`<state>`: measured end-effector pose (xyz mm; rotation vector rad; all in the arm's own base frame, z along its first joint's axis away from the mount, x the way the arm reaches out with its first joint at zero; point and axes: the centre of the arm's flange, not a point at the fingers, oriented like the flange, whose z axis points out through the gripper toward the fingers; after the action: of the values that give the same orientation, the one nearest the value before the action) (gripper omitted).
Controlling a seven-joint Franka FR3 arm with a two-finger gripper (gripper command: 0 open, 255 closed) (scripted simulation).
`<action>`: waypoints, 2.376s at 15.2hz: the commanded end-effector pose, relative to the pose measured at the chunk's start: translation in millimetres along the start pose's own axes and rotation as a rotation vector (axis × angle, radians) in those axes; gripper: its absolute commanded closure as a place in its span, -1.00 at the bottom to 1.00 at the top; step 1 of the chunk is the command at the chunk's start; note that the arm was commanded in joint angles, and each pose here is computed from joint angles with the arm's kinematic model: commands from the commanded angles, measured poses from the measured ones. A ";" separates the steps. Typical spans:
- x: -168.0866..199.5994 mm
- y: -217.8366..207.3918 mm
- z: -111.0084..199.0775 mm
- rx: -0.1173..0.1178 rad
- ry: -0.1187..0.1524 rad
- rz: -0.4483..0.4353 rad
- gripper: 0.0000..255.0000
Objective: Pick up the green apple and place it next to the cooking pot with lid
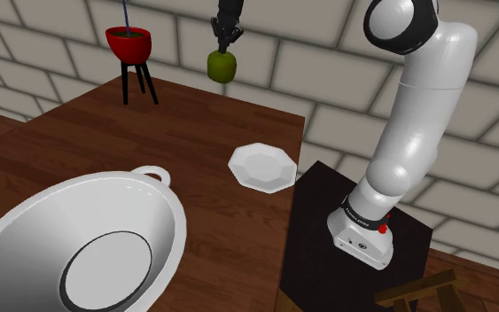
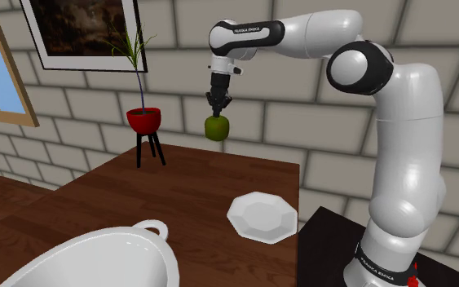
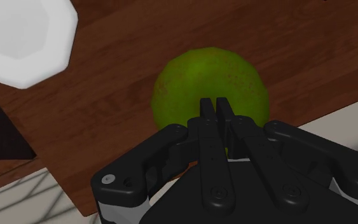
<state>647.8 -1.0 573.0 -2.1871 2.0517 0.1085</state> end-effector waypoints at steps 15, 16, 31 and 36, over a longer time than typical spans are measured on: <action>-121.8 56.9 -12.3 0.000 0.000 0.000 1.00; -133.5 62.8 -10.8 0.000 0.000 0.000 1.00; -268.8 133.3 26.9 0.000 0.000 0.000 1.00; -264.9 134.7 52.9 0.000 0.000 0.000 1.00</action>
<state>497.4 260.9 558.2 -2.1877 2.0524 0.1094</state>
